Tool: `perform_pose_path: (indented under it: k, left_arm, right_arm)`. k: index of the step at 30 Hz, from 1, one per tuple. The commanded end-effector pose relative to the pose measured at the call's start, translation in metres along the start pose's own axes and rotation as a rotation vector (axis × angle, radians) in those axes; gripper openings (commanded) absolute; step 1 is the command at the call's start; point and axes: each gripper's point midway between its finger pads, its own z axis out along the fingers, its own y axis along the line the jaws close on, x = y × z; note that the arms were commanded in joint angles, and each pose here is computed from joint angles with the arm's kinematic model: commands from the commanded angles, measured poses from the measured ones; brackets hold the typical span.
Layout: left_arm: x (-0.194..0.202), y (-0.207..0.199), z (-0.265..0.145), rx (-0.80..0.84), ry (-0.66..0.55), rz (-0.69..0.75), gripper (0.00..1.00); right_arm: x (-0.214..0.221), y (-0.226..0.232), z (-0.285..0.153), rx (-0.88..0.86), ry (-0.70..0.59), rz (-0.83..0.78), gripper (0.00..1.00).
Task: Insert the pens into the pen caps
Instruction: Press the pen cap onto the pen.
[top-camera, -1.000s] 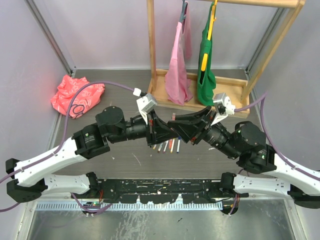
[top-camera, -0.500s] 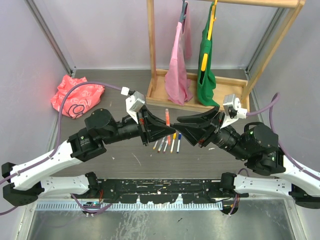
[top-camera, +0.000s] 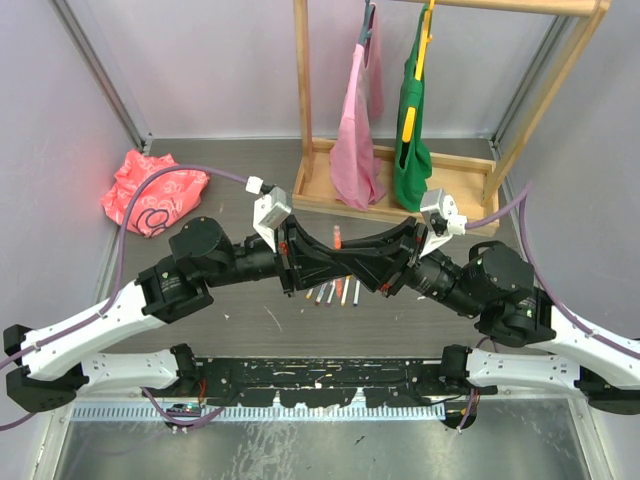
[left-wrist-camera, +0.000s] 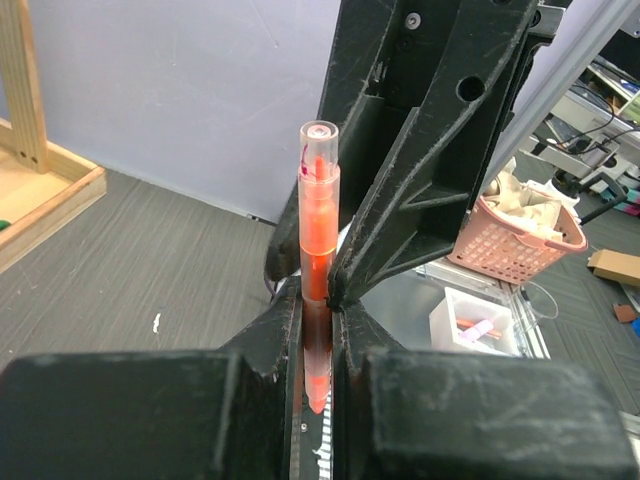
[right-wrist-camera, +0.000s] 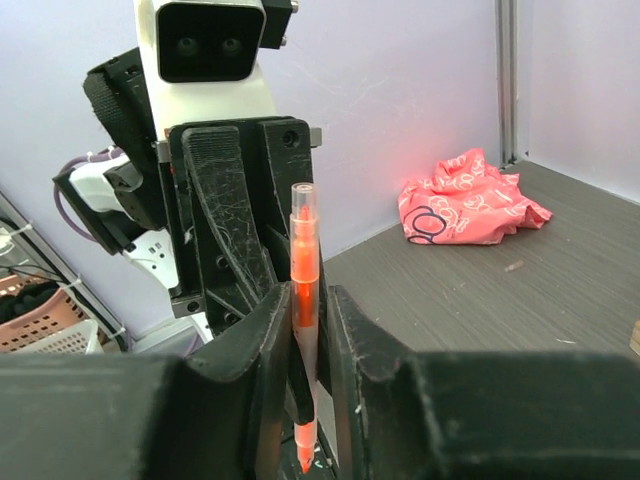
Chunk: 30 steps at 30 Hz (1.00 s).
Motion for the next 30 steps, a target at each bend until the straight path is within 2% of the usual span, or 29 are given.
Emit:
perform_pose_path:
  k: [1, 3, 8, 11, 15, 18, 25, 30]
  left_arm:
    - [-0.016, -0.018, -0.002, 0.078, -0.042, 0.034, 0.00]
    - [-0.016, -0.017, -0.003, 0.075, -0.041, 0.036, 0.00]
    - [-0.017, -0.016, -0.006, 0.063, -0.049, 0.038, 0.01]
    - [-0.018, -0.015, -0.008, 0.050, -0.060, 0.038, 0.09]
    - [-0.017, -0.013, -0.011, 0.036, -0.070, 0.027, 0.28]
    - [-0.015, -0.011, -0.014, 0.024, -0.069, 0.020, 0.36]
    - [-0.003, 0.007, -0.026, -0.090, -0.039, -0.015, 0.40]
    - [0.003, 0.029, -0.046, -0.247, -0.029, -0.058, 0.42]
  right_arm:
    - [-0.007, 0.010, 0.003, -0.047, -0.031, 0.022, 0.23]
    - [-0.006, 0.012, 0.003, -0.054, -0.031, 0.027, 0.14]
    - [-0.003, 0.012, 0.004, -0.055, -0.024, 0.037, 0.00]
    - [-0.006, 0.011, 0.002, -0.051, -0.043, 0.042, 0.00]
    - [-0.018, 0.004, -0.003, -0.020, -0.112, 0.050, 0.00]
    - [-0.027, -0.010, -0.009, 0.051, -0.169, 0.046, 0.00]
    - [-0.024, -0.049, -0.027, 0.205, -0.239, -0.133, 0.00]
    - [-0.021, -0.053, -0.028, 0.202, -0.198, -0.346, 0.00]
